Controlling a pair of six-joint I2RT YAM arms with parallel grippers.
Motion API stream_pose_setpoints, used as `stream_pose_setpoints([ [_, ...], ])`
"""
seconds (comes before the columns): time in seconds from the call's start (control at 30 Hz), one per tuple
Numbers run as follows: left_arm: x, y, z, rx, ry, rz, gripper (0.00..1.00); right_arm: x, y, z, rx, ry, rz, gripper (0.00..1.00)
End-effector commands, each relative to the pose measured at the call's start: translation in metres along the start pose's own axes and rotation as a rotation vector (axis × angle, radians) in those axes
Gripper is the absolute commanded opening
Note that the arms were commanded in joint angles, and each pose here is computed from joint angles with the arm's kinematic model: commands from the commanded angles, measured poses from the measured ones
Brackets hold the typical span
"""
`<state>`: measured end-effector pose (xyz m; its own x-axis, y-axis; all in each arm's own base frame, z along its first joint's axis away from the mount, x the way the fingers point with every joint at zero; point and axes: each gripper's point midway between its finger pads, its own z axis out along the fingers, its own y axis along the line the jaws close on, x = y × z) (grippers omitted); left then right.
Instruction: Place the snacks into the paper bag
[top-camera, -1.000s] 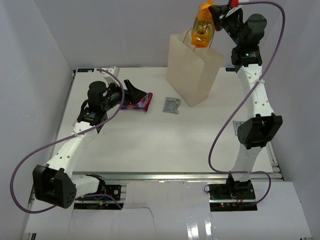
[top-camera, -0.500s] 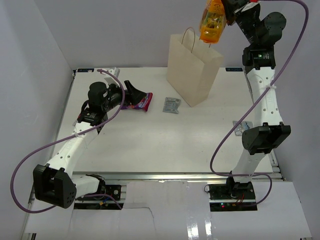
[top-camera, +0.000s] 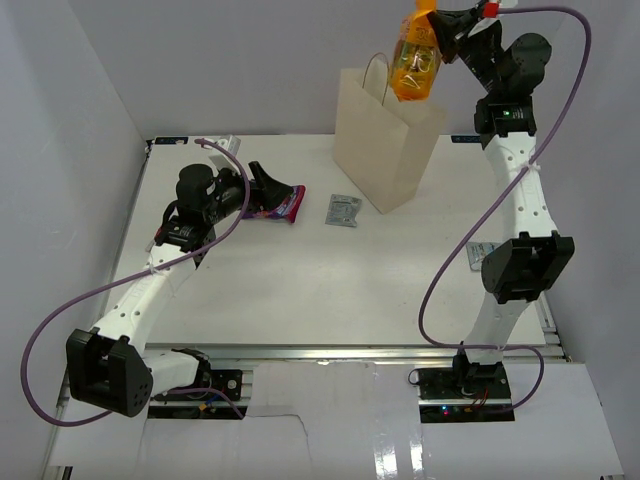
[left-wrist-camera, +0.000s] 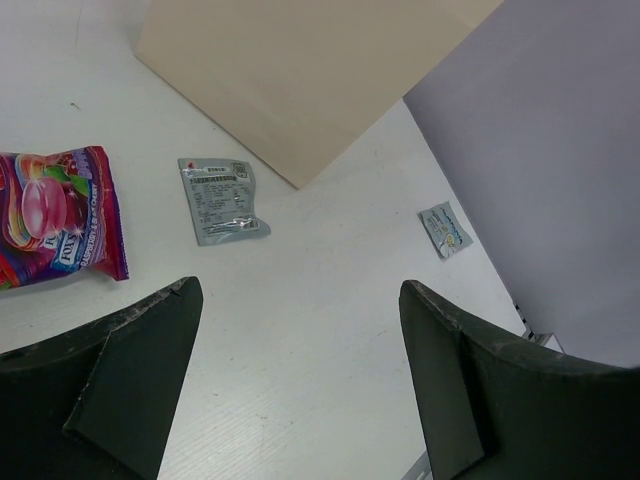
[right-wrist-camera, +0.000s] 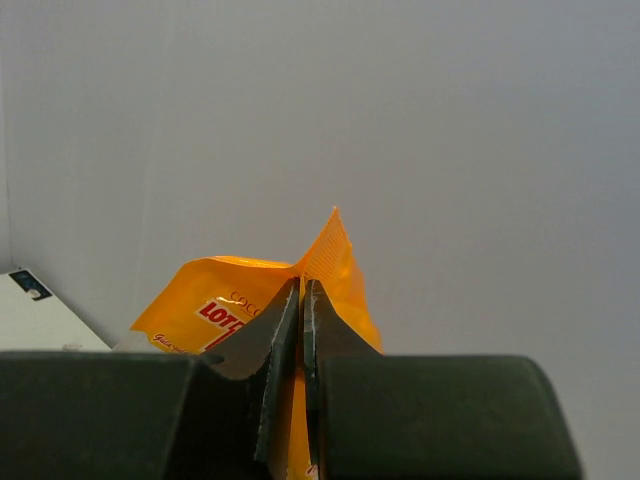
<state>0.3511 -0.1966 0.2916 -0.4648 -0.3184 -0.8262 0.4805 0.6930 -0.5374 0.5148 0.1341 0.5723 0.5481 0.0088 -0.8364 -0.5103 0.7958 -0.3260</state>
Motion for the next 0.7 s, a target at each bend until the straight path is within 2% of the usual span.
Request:
stream_pose_setpoints([
  [0.0,-0.005,-0.004,-0.008,0.003,-0.016,0.005,0.90,-0.030,-0.011,0.004,0.029,-0.121,-0.116,0.08],
  [0.33,-0.002,-0.003,-0.009,-0.002,-0.007,0.003,0.90,0.031,-0.001,0.001,-0.018,-0.050,-0.071,0.08],
  [0.47,0.001,-0.001,-0.008,-0.003,-0.001,0.000,0.90,0.024,0.005,-0.001,-0.042,-0.064,-0.045,0.08],
  [0.67,0.003,0.001,-0.006,-0.001,0.002,-0.002,0.90,-0.016,0.012,-0.006,-0.059,-0.129,-0.030,0.08],
])
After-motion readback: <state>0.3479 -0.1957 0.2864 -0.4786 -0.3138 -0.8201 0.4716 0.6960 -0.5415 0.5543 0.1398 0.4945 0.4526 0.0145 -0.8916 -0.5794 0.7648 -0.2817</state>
